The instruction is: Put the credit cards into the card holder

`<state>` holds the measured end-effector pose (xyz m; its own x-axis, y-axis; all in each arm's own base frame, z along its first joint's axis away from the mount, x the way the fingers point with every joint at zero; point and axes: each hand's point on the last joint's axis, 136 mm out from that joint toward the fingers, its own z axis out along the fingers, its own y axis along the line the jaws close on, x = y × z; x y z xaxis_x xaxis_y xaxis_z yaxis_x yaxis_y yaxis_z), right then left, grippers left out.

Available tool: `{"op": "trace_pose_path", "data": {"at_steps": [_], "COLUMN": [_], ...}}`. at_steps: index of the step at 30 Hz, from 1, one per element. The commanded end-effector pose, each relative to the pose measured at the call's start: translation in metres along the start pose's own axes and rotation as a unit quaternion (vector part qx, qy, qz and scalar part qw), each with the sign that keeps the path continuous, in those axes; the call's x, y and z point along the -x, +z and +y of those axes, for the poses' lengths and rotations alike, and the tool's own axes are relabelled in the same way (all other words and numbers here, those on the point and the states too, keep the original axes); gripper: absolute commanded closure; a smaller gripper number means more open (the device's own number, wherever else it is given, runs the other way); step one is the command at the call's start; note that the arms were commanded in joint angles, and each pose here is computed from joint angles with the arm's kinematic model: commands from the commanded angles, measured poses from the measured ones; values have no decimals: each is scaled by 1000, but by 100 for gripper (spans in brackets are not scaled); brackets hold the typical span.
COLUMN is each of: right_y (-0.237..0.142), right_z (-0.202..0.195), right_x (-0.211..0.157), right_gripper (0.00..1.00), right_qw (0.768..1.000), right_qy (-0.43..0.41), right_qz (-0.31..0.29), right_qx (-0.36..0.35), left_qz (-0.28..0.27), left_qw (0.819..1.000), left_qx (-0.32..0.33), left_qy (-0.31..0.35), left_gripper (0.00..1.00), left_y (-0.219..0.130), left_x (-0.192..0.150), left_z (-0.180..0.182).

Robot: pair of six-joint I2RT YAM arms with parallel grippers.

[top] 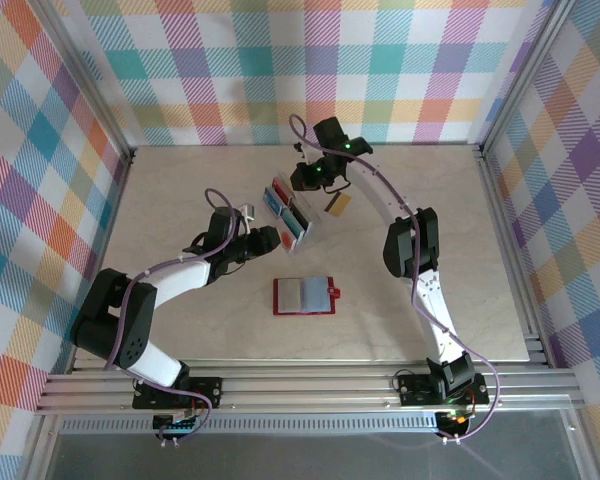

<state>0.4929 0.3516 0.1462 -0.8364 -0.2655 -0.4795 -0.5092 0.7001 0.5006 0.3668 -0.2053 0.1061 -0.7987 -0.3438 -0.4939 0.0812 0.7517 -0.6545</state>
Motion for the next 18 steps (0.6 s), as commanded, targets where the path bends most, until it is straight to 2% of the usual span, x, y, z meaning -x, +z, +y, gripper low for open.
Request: {"op": "trace_pose_path", "data": {"at_steps": [1, 8, 18], "right_y": [-20, -25, -29], "right_z": [11, -2, -40], "right_x": [10, 13, 6], "right_gripper": [98, 100, 100], "right_qw": [1000, 999, 993], "right_qy": [-1, 9, 88], "right_qz": [-16, -23, -15], "right_qx": [5, -32, -79], "left_qz": [1, 2, 7], "left_qw": [1000, 1000, 1000], "left_qx": [1, -5, -11], "left_qy": [-7, -9, -20], "left_gripper": [53, 53, 54], "left_y": [2, 6, 20], "left_x": [7, 16, 45], "left_z": [0, -7, -14]}}
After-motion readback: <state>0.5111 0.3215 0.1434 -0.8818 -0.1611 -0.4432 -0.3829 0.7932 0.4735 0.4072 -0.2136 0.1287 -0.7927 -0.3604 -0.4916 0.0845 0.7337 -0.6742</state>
